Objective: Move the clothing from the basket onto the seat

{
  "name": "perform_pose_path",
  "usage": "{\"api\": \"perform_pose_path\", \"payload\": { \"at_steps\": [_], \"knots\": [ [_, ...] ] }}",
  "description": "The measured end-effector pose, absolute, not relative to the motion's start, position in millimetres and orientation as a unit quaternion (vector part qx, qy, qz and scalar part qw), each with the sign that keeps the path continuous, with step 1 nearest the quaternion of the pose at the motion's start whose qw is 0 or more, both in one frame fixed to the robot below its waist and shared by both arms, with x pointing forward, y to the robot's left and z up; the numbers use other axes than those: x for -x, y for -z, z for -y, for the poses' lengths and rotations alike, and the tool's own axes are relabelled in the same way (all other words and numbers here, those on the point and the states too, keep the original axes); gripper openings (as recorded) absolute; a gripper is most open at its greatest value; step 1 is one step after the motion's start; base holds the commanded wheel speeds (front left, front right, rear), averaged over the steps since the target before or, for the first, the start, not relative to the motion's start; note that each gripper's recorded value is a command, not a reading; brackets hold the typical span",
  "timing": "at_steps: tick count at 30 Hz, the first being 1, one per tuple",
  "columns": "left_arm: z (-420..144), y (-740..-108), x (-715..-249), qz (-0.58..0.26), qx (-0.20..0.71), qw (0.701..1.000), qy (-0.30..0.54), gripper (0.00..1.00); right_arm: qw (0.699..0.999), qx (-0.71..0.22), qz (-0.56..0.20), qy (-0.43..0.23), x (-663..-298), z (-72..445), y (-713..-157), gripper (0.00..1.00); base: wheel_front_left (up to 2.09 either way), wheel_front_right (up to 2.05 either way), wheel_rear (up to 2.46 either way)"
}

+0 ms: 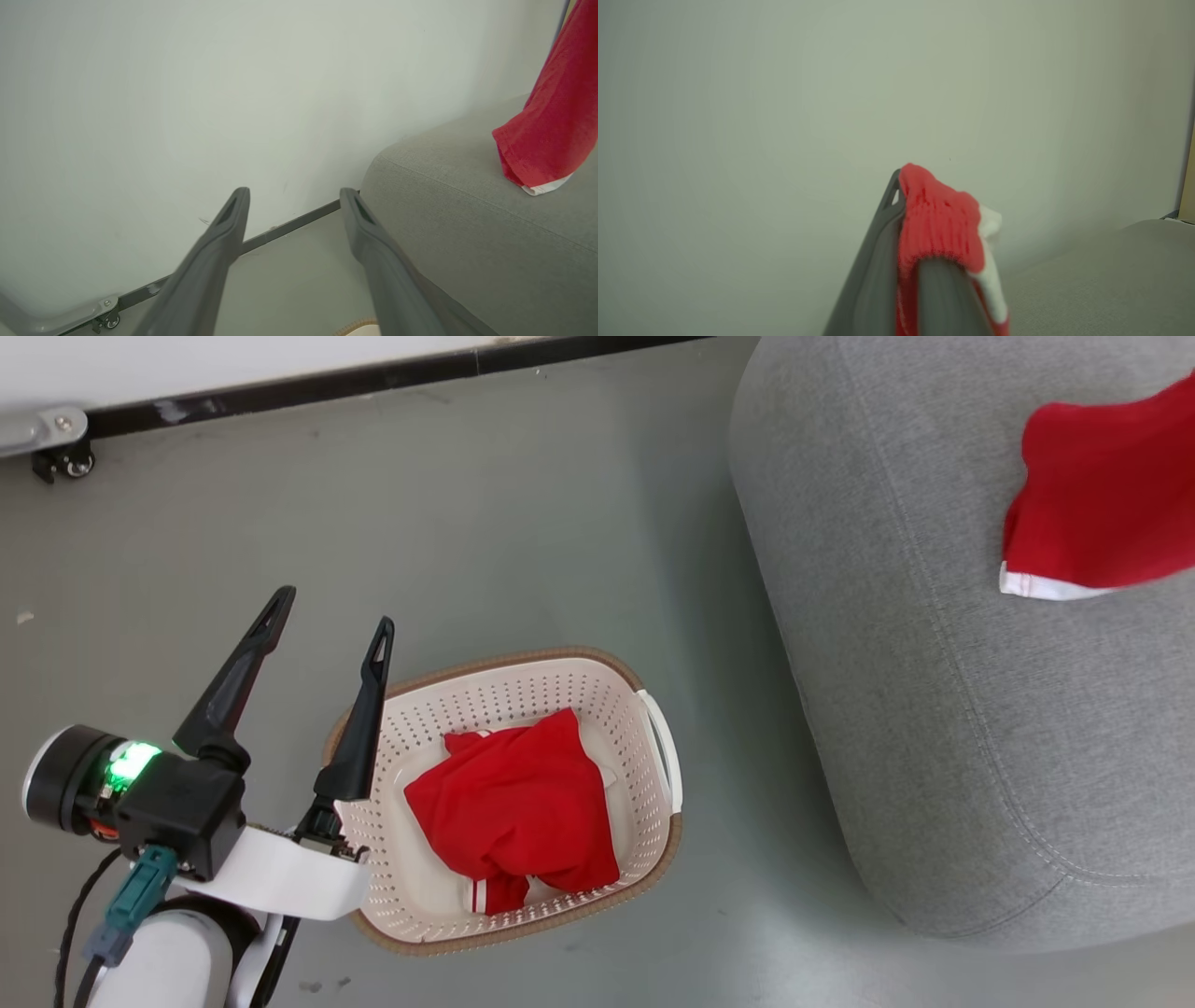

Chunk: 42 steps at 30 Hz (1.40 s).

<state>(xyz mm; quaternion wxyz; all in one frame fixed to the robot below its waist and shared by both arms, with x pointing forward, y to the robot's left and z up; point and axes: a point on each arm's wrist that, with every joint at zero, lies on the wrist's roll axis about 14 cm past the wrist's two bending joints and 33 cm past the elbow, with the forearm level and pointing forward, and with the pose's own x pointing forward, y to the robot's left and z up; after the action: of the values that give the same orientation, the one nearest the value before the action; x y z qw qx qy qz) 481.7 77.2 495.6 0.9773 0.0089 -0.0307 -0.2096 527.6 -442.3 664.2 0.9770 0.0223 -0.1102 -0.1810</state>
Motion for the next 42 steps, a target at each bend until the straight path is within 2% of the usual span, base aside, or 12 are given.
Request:
{"api": "perform_pose_path", "payload": {
  "at_steps": [8, 19, 29, 42],
  "knots": [
    [-80, -486, -487, 0.016, -0.014, 0.977, 0.211, 1.0, 0.98, -0.026, 0.041, 0.194, -530, 439, -587, 0.0, 0.0, 0.0, 0.0],
    [-77, -476, -495, 0.006, -0.01, 0.977, 0.214, 1.0, 0.977, -0.02, -0.03, 0.211, -520, 444, -523, 0.0, 0.0, 0.0, 0.0],
    [-75, -468, -505, 0.003, -0.006, 0.976, 0.216, 1.0, 0.973, -0.03, -0.106, 0.204, -505, 425, -458, 0.0, 0.0, 0.0, 0.0],
    [-59, -464, -506, 0.006, 0.017, 0.974, 0.225, 1.0, 0.958, -0.06, -0.196, 0.202, -472, 412, -411, 0.0, 0.0, 0.0, 0.0]
  ]
}}
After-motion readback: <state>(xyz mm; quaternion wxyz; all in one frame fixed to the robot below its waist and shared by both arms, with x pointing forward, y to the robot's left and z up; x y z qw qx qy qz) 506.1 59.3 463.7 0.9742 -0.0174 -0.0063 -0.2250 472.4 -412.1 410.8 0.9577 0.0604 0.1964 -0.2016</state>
